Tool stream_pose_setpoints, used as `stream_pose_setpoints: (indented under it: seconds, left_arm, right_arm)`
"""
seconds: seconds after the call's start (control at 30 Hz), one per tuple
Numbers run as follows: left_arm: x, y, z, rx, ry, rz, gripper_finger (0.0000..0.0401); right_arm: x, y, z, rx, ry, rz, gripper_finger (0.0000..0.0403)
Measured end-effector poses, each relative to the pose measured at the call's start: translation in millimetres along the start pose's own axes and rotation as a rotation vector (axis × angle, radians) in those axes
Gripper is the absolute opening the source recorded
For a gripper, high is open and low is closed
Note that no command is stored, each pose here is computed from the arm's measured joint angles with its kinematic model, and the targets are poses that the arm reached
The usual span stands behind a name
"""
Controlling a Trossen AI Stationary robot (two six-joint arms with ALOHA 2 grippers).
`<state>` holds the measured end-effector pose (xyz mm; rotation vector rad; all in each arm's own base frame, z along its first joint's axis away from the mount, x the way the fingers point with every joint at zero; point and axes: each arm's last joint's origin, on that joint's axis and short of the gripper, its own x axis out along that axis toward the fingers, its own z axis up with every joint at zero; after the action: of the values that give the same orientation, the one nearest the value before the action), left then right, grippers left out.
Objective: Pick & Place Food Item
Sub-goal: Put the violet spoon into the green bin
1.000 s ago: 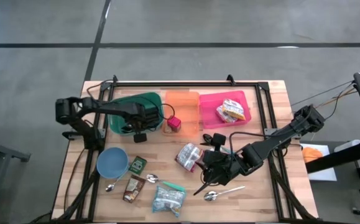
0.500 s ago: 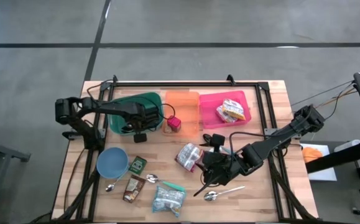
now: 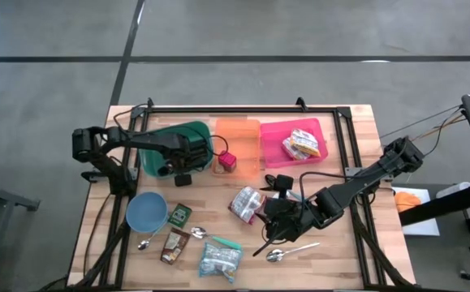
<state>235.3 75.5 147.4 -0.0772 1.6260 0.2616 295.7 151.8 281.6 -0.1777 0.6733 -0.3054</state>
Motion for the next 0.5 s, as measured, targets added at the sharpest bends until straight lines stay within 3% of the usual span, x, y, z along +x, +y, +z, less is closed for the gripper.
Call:
stream_pose_setpoints:
  seconds: [0.27,0.5]
  left_arm:
    - [-0.2,-0.3,-2.4,-0.032,0.024,-0.001,0.0181]
    - [-8.1,-0.1,-4.4,-0.052,0.002,-0.023,0.0241]
  right_arm:
    - [0.0,0.0,0.1,0.001,-0.001,0.001,0.0367]
    - [0.0,0.1,0.2,0.002,-0.002,0.001,0.0367]
